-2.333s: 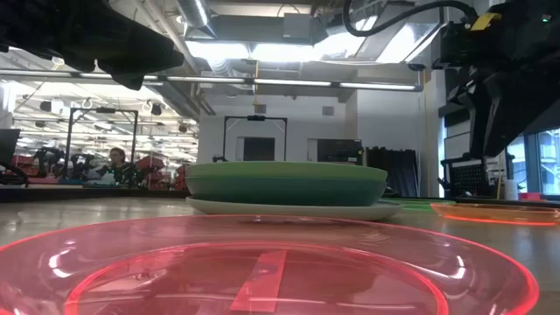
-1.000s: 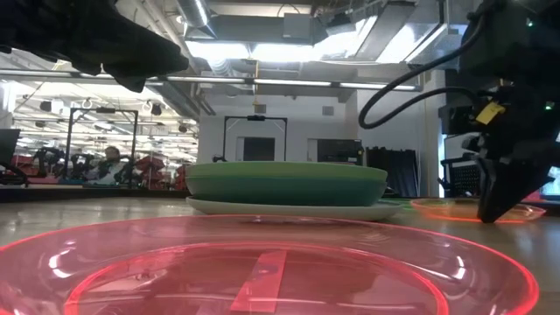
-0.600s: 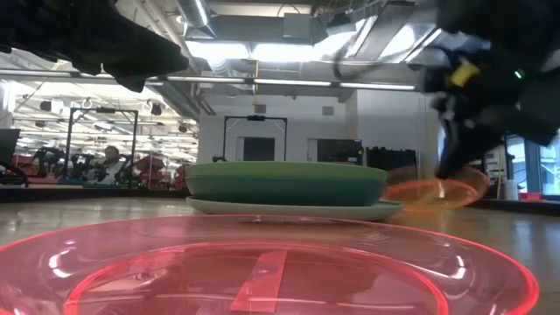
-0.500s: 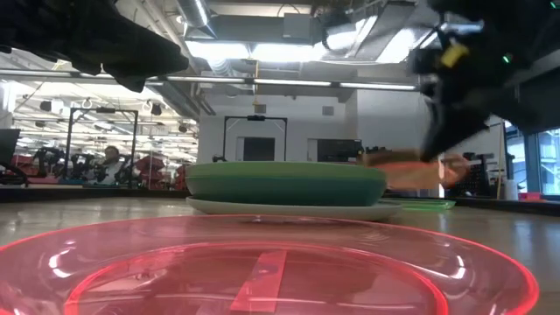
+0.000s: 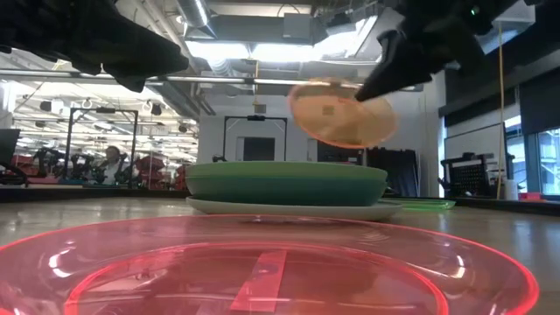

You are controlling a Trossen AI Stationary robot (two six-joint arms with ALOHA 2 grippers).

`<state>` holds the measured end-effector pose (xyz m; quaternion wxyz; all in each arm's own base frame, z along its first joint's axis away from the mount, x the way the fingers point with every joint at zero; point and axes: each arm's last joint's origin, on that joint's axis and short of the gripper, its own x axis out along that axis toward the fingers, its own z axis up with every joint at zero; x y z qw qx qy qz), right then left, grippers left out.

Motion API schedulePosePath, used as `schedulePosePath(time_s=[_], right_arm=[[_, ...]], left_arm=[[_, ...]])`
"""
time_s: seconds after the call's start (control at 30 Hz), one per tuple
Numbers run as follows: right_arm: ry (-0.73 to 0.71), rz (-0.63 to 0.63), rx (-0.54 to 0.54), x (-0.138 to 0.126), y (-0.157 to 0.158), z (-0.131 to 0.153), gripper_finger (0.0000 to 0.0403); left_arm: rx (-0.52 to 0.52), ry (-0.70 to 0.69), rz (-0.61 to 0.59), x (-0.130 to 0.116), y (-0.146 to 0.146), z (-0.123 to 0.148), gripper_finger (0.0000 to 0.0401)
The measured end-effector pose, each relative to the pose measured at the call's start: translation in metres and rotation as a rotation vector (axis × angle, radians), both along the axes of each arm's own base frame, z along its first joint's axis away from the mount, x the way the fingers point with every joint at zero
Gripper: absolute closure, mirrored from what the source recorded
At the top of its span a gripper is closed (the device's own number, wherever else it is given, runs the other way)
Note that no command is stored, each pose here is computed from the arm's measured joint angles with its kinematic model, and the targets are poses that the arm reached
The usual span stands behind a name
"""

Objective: Stack plastic plates
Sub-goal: Stack the orange plate on top of the light orange plate

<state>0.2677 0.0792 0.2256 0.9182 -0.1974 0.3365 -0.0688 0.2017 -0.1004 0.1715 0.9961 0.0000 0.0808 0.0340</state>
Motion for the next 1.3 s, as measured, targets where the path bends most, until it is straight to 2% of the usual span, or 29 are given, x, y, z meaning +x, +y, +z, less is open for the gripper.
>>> schedulePosePath(time_s=[0.17,0.3,0.47,0.73,1.03,1.13,1.3], right_arm=[[-0.050,0.073,0.030,0.011,-0.001,0.001,0.0400],[-0.060,0.144,0.053,0.026,-0.006,-0.009,0.0400],[-0.080,0.170,0.083,0.043,-0.015,-0.023,0.0400],[0.006,0.147,0.101,0.051,-0.026,-0.047,0.0400],[0.014,0.117,0.136,0.051,-0.026,-0.048,0.0398],[0.012,0.104,0.155,0.051,-0.027,-0.048,0.0381],[0.013,0.107,0.165,0.051,-0.027,-0.048,0.0329]], left_arm=[[0.000,0.000,0.000,0.000,0.000,0.000,0.0286],[-0.001,-0.002,0.000,0.000,0.000,0.000,0.0286],[0.000,-0.002,0.000,0.000,0.000,0.000,0.0286],[-0.001,0.001,-0.007,0.000,0.000,0.000,0.0286],[-0.001,0.000,-0.007,0.000,0.000,0.000,0.0286],[-0.001,0.000,-0.008,0.000,0.000,0.000,0.0286],[-0.002,0.000,-0.008,0.000,0.000,0.000,0.0286]])
